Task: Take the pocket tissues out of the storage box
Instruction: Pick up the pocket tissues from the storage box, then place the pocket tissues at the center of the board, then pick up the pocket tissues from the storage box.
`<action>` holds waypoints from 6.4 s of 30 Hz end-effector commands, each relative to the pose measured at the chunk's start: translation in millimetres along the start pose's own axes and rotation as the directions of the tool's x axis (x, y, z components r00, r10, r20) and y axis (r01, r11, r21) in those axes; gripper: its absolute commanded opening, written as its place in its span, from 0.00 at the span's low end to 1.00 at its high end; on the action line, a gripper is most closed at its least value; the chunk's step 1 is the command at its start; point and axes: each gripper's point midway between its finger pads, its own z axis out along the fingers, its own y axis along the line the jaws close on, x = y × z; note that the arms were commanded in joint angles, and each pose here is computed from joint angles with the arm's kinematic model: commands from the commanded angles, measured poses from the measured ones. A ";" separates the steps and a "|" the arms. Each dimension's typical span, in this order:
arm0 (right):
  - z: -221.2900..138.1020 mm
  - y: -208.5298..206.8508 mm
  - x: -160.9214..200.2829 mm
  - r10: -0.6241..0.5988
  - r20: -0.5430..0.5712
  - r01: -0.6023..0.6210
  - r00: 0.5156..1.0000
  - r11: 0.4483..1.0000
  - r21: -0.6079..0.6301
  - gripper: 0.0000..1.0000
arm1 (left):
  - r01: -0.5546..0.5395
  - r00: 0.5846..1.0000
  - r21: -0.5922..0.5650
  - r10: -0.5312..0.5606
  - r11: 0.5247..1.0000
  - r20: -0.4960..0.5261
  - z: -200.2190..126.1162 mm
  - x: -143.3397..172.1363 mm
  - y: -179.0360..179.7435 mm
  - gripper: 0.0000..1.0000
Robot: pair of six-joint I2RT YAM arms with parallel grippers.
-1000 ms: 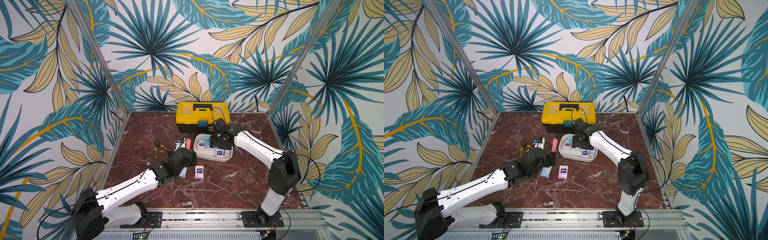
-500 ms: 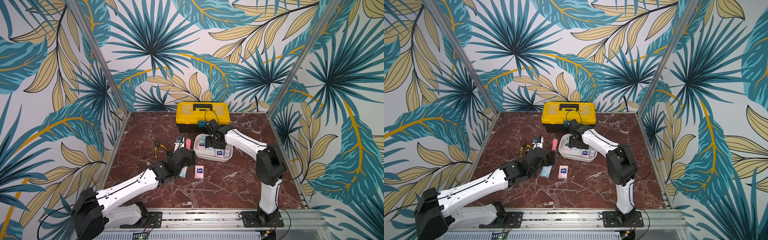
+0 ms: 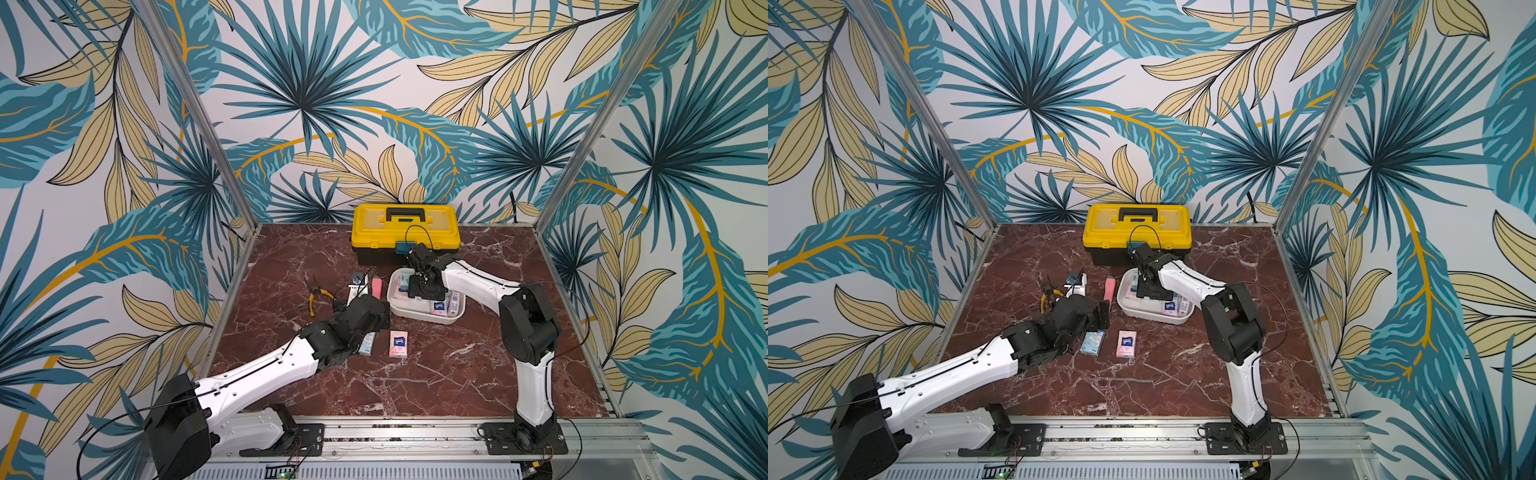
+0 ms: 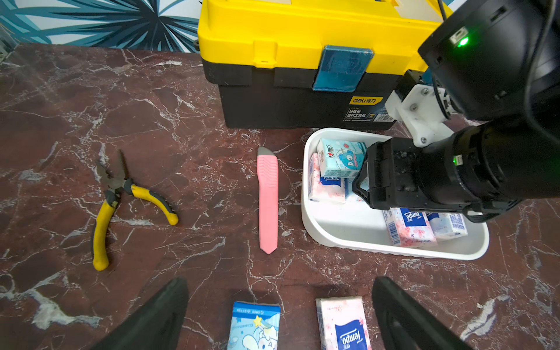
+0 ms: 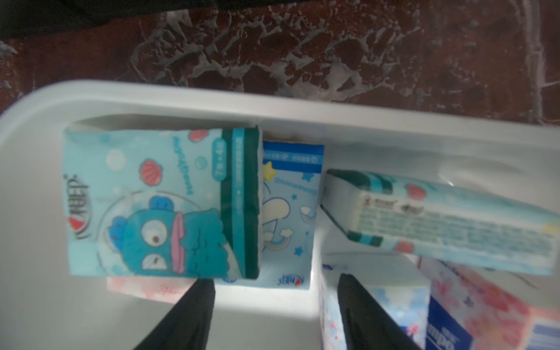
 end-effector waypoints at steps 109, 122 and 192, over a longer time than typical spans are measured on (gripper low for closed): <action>-34.0 -22.0 187.9 -0.136 -0.147 0.141 0.980 0.990 0.023 0.64 | 0.205 0.979 0.034 -0.205 0.978 -0.012 -16.8 33.1 43.3 1.00; -67.7 -15.4 171.2 -0.130 -0.105 0.128 0.986 0.991 -0.026 0.78 | 0.205 0.979 0.032 -0.205 0.978 0.010 -16.4 27.7 43.4 1.00; -1.9 27.2 -11.5 -0.895 0.078 0.894 0.439 0.425 -0.142 0.83 | 0.210 0.977 -0.051 -0.207 0.976 0.056 3.6 14.3 42.2 1.00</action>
